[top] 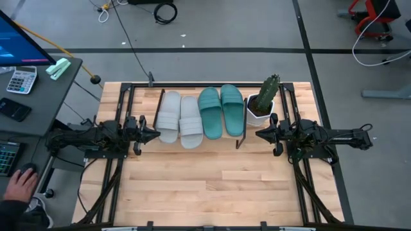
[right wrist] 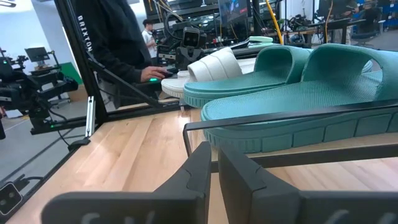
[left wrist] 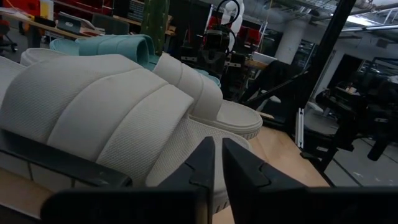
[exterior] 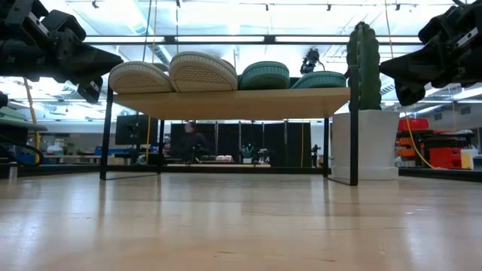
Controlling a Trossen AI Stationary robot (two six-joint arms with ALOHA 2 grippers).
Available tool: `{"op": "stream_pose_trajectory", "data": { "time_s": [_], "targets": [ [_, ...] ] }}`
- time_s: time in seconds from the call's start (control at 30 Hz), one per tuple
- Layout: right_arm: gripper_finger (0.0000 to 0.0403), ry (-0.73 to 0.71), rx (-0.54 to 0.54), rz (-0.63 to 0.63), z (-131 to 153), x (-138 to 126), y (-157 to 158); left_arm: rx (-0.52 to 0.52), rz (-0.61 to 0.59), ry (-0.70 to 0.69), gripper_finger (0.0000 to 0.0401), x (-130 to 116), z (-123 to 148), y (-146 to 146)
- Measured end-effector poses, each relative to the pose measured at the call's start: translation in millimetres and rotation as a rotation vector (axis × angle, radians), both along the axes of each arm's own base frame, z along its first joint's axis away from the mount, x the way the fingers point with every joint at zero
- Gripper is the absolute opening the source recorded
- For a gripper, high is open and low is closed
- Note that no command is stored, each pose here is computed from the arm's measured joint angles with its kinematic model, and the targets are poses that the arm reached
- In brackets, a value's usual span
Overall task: Pick and place slides into the shelf
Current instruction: Return to Home Position
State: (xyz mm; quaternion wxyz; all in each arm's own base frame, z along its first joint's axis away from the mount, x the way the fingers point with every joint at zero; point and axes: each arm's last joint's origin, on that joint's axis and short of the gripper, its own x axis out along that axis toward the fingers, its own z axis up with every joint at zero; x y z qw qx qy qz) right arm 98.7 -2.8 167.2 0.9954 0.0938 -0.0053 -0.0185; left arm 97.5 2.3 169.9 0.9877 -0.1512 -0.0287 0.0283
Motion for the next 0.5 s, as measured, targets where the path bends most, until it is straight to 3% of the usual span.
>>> {"op": "stream_pose_trajectory", "data": {
  "time_s": [0.5],
  "targets": [
    [0.0036,0.0,0.0,0.0,0.0,0.0,0.0,0.0,0.0,0.001,0.003,0.0,-0.1,0.0]
  ]
}}
